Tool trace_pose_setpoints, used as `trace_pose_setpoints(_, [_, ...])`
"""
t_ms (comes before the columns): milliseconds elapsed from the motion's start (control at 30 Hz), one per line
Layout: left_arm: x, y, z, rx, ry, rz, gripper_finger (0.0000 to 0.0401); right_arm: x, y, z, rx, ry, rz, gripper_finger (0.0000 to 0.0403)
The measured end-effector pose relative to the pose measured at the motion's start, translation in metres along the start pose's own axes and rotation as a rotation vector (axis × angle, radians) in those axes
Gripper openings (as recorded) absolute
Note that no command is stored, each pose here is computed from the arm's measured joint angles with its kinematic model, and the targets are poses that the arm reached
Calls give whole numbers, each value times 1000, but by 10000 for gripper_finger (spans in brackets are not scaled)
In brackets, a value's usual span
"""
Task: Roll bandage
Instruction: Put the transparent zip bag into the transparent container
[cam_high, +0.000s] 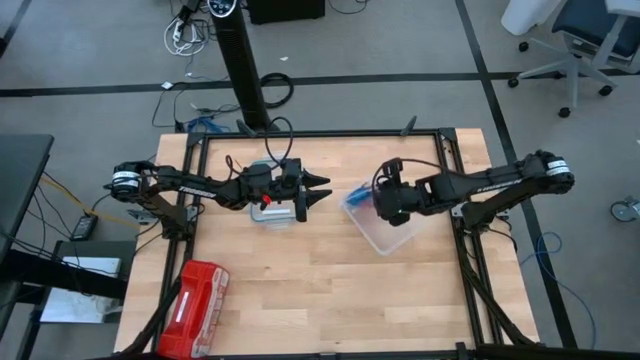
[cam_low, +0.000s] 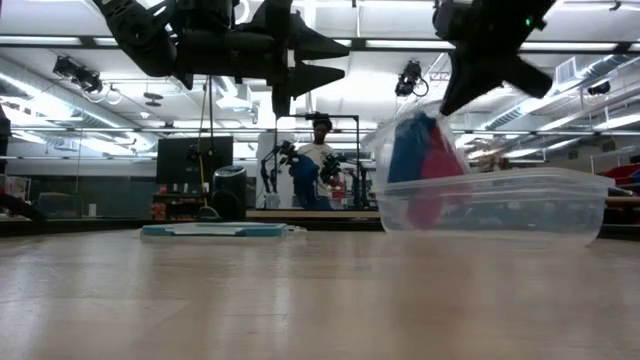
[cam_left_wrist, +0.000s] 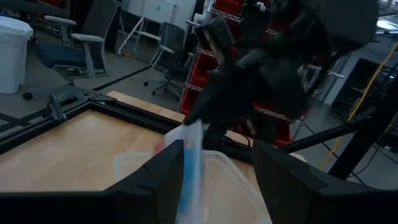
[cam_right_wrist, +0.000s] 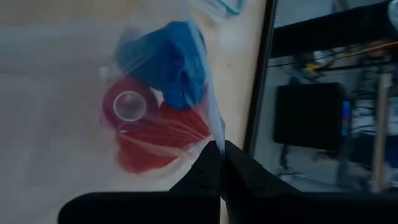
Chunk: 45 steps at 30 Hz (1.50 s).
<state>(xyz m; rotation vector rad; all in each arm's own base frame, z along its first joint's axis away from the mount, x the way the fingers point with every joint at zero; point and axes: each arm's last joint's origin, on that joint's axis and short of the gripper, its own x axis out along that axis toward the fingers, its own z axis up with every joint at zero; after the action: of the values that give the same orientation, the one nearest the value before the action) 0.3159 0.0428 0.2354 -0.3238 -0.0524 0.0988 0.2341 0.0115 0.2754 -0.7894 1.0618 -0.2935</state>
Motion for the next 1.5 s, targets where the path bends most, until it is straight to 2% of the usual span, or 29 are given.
trace_pose_setpoints(133, [0, 0, 0, 0, 1, 0, 193, 15, 14, -5, -23, -3, -62, 0])
trace_pose_setpoints(433, [0, 0, 0, 0, 3, 1, 193, 28, 43, -23, -6, 31, 106, 3])
trace_pose_setpoints(533, [0, 0, 0, 1, 3, 1, 193, 24, 50, -24, -42, 25, 178, 3])
trace_pose_setpoints(767, [0, 0, 0, 4, 3, 1, 193, 19, 57, -24, -139, 13, 213, 6])
trace_pose_setpoints(1100, [0, 0, 0, 4, 3, 1, 193, 20, 63, -23, -154, -16, 364, 62])
trace_pose_setpoints(1333, [0, 0, 0, 4, 3, 1, 193, 20, 60, -32, -182, 111, 242, 114])
trace_pose_setpoints(1500, [0, 0, 0, 4, 2, 1, 193, 8, 51, -30, -191, 155, 258, 130])
